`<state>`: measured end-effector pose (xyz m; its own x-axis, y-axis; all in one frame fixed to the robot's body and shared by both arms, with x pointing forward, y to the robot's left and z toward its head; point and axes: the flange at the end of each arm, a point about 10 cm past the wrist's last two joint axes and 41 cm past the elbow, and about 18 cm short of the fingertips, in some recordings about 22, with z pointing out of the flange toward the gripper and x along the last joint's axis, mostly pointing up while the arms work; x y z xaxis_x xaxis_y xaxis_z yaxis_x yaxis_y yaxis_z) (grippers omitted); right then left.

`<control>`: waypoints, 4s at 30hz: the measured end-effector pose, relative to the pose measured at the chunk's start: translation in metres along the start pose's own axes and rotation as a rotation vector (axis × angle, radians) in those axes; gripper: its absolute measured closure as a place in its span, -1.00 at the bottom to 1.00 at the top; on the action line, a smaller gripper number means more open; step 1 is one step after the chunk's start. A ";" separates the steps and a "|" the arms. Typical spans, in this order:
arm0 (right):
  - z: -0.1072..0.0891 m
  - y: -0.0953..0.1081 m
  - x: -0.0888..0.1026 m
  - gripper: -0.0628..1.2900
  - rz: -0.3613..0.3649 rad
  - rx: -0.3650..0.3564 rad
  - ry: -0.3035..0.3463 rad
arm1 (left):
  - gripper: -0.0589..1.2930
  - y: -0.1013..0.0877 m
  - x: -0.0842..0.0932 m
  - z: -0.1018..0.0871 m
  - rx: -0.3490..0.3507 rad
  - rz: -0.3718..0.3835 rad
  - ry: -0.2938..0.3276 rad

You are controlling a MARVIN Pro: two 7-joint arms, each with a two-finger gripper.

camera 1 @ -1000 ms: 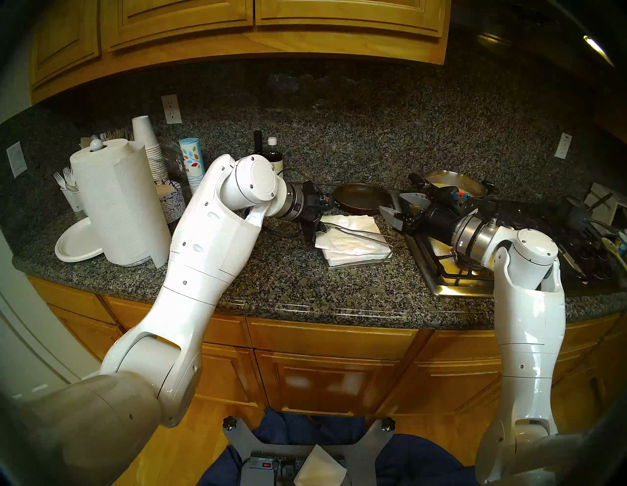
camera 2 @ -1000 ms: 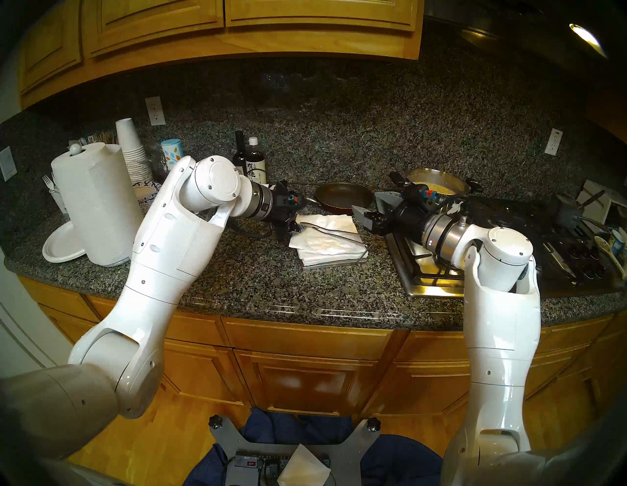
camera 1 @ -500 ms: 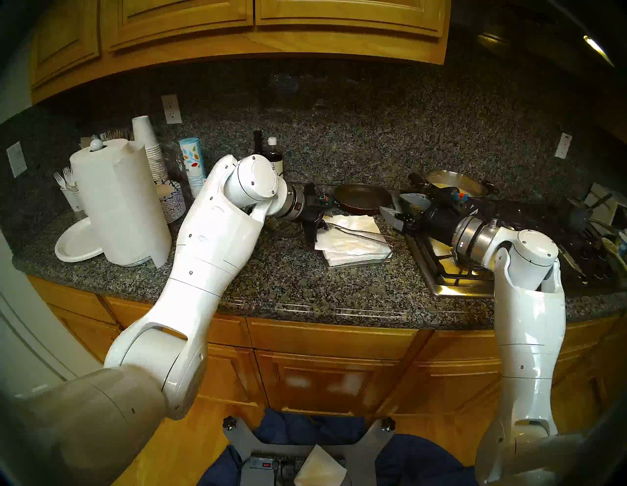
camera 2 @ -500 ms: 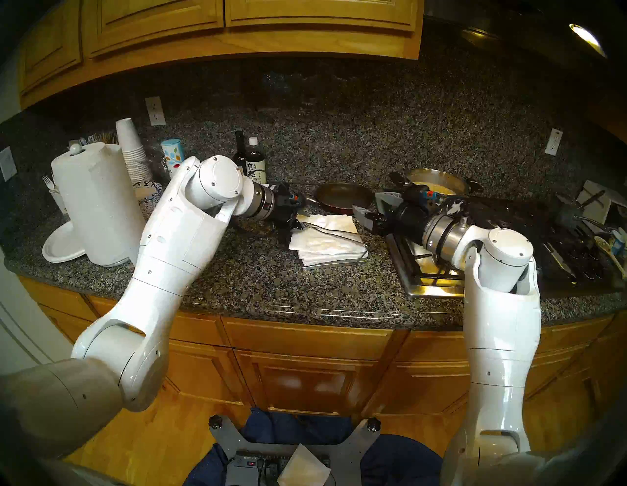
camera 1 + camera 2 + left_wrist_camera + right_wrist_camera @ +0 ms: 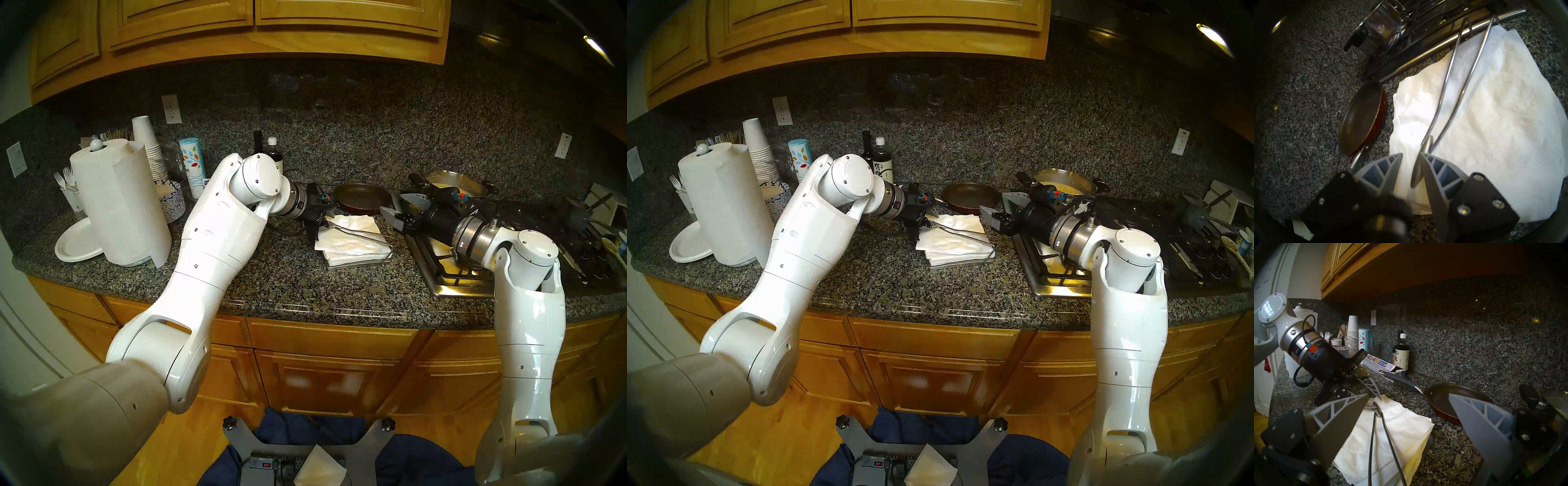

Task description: Take napkin out of napkin holder

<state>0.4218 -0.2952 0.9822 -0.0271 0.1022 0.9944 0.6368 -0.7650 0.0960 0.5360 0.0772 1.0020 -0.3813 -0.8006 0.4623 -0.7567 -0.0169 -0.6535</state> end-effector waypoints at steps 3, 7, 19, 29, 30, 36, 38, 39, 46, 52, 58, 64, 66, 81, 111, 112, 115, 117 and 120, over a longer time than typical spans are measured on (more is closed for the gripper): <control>0.000 0.000 0.000 -0.90 0.000 0.000 0.001 | 0.07 0.000 0.000 0.000 -0.001 0.006 -0.002; 0.000 0.000 0.000 -0.90 0.001 -0.001 0.001 | -0.21 0.000 0.001 -0.001 -0.009 0.011 -0.004; -0.001 0.000 -0.001 -0.90 0.004 -0.003 0.003 | -0.15 0.002 0.000 -0.003 -0.033 0.014 -0.006; -0.001 0.000 -0.001 -0.90 0.006 -0.005 0.004 | -0.08 0.002 -0.004 -0.002 -0.036 -0.010 -0.003; -0.001 0.000 -0.001 -0.90 0.006 -0.005 0.004 | -0.09 0.002 -0.004 -0.002 -0.037 -0.012 -0.002; -0.001 0.000 -0.002 -0.90 0.006 -0.006 0.005 | -0.08 0.003 -0.007 -0.001 -0.054 -0.034 0.008; -0.001 0.000 -0.002 -0.90 0.006 -0.006 0.005 | -0.08 0.003 -0.008 -0.002 -0.064 -0.043 0.014; -0.001 0.000 -0.002 -0.90 0.006 -0.006 0.005 | -0.03 0.002 -0.009 -0.002 -0.068 -0.047 0.017; -0.001 0.000 -0.002 -0.90 0.006 -0.006 0.006 | 0.11 0.001 -0.013 -0.001 -0.098 -0.081 0.039; -0.001 0.000 -0.002 -0.90 0.006 -0.006 0.007 | 0.09 -0.001 -0.015 0.000 -0.111 -0.092 0.046; -0.001 0.000 -0.001 -0.90 0.006 -0.006 0.009 | 0.05 -0.004 -0.019 0.004 -0.130 -0.115 0.059; -0.002 0.000 -0.001 -0.90 0.006 -0.008 0.010 | 0.05 -0.009 -0.025 0.006 -0.146 -0.151 0.089; -0.002 0.000 -0.001 -0.90 0.007 -0.009 0.010 | 0.07 -0.010 -0.026 0.007 -0.152 -0.162 0.099; -0.003 0.000 -0.002 -0.90 0.009 -0.012 0.014 | 0.38 -0.015 -0.028 0.007 -0.186 -0.178 0.136; -0.004 -0.002 -0.001 -0.90 0.008 -0.015 0.022 | 0.41 -0.019 -0.033 0.010 -0.195 -0.170 0.130; -0.004 -0.002 -0.001 -0.90 0.008 -0.015 0.022 | 0.41 -0.019 -0.033 0.010 -0.195 -0.170 0.130; -0.004 -0.002 -0.001 -0.90 0.008 -0.015 0.022 | 0.41 -0.019 -0.033 0.010 -0.198 -0.168 0.129; -0.004 -0.002 -0.001 -0.90 0.008 -0.015 0.022 | 0.40 -0.019 -0.033 0.010 -0.202 -0.166 0.128; -0.004 -0.003 -0.001 -0.90 0.008 -0.015 0.023 | 0.40 -0.018 -0.033 0.009 -0.210 -0.165 0.126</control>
<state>0.4170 -0.2960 0.9813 -0.0395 0.0815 0.9959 0.6255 -0.7752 0.0882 0.5676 0.0989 0.9932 -0.2973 -0.7161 0.6316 -0.9022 -0.0059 -0.4313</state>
